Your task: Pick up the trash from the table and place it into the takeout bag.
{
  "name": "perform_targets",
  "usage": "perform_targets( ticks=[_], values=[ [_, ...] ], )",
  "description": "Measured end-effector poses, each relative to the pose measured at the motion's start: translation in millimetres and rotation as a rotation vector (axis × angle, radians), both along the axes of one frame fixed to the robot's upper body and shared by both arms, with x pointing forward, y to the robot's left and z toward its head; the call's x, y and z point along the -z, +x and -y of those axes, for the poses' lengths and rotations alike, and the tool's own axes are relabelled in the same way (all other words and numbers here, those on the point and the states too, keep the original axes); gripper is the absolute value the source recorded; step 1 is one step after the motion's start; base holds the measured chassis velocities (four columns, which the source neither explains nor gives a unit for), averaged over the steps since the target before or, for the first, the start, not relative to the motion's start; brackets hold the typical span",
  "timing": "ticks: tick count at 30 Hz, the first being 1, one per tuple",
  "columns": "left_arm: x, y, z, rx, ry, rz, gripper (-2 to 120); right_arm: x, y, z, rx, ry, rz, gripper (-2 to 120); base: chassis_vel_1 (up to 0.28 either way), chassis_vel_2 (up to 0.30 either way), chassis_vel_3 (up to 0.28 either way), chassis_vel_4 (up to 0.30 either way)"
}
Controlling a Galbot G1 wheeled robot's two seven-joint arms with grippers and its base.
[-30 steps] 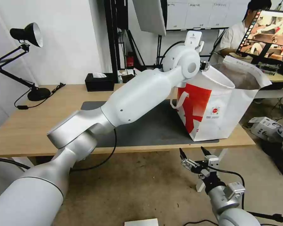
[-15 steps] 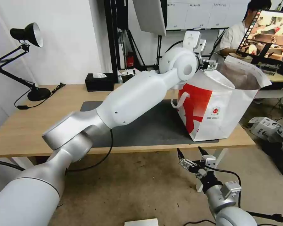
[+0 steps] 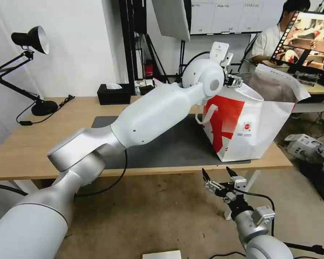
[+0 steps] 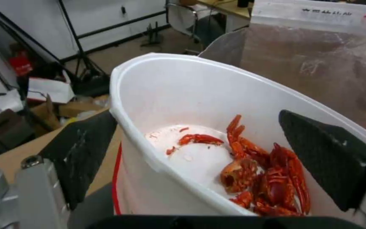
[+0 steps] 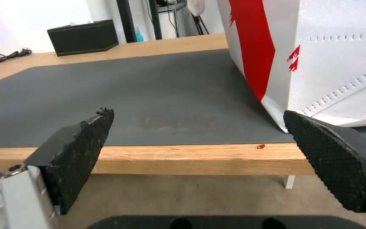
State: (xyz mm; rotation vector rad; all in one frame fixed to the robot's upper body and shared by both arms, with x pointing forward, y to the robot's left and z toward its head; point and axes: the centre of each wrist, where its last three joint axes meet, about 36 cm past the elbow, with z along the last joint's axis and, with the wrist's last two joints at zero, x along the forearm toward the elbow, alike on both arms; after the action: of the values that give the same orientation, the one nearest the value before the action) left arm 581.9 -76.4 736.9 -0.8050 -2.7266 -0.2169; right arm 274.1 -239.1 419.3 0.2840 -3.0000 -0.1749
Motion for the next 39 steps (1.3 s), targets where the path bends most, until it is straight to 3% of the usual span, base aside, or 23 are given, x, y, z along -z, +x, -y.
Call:
perform_targets(
  ticks=[12,18,20,21,24,25,27,28,31,32,35,36,38,39],
  values=[
    [-9,1,-11,-0.006,0.036,0.021,100,2,0,-5,-0.017,0.009,-0.005,100,0.000,0.000,0.000,0.000],
    [-22,1,-30,-0.041,-0.069,0.019,100,2,0,-5,-0.020,0.007,-0.004,100,0.000,0.000,0.000,0.000],
    [-30,-6,-57,-0.070,-0.165,0.039,100,-1,0,-6,-0.021,0.009,0.003,100,0.000,0.000,0.000,0.000],
    [-30,-6,-57,-0.070,-0.165,0.039,100,-1,0,-6,-0.021,0.009,0.003,100,0.000,0.000,0.000,0.000],
    [-30,-14,-103,-0.128,-0.292,0.081,100,-7,1,-6,-0.020,0.021,0.013,100,0.000,0.000,0.000,0.000],
    [-30,-14,-103,-0.128,-0.292,0.081,100,-7,1,-6,-0.020,0.021,0.013,100,0.000,0.000,0.000,0.000],
    [-23,-26,-136,-0.169,-0.368,0.121,100,-11,1,-6,-0.022,0.024,0.020,100,0.000,0.000,0.000,0.000],
    [-23,-26,-136,-0.169,-0.368,0.121,100,-11,1,-6,-0.022,0.024,0.020,100,0.000,0.000,0.000,0.000],
    [4,-57,-185,-0.222,-0.428,0.200,100,-23,3,-6,-0.022,0.034,0.039,100,0.000,0.000,0.000,0.000],
    [4,-57,-185,-0.222,-0.428,0.200,100,-23,3,-6,-0.022,0.034,0.039,100,0.000,0.000,0.000,0.000],
    [55,-106,-263,-0.278,-0.401,0.329,100,-40,7,-2,-0.011,0.035,0.075,100,0.000,0.000,0.000,0.000],
    [55,-106,-263,-0.278,-0.401,0.329,100,-40,7,-2,-0.011,0.035,0.075,100,0.000,0.000,0.000,0.000],
    [71,-135,-289,-0.296,-0.385,0.368,100,-47,8,2,-0.005,0.027,0.098,100,0.000,0.000,0.000,0.000],
    [90,-162,-303,-0.313,-0.365,0.390,100,-54,5,7,0.006,0.021,0.115,100,0.000,0.000,0.000,0.000]
  ],
)
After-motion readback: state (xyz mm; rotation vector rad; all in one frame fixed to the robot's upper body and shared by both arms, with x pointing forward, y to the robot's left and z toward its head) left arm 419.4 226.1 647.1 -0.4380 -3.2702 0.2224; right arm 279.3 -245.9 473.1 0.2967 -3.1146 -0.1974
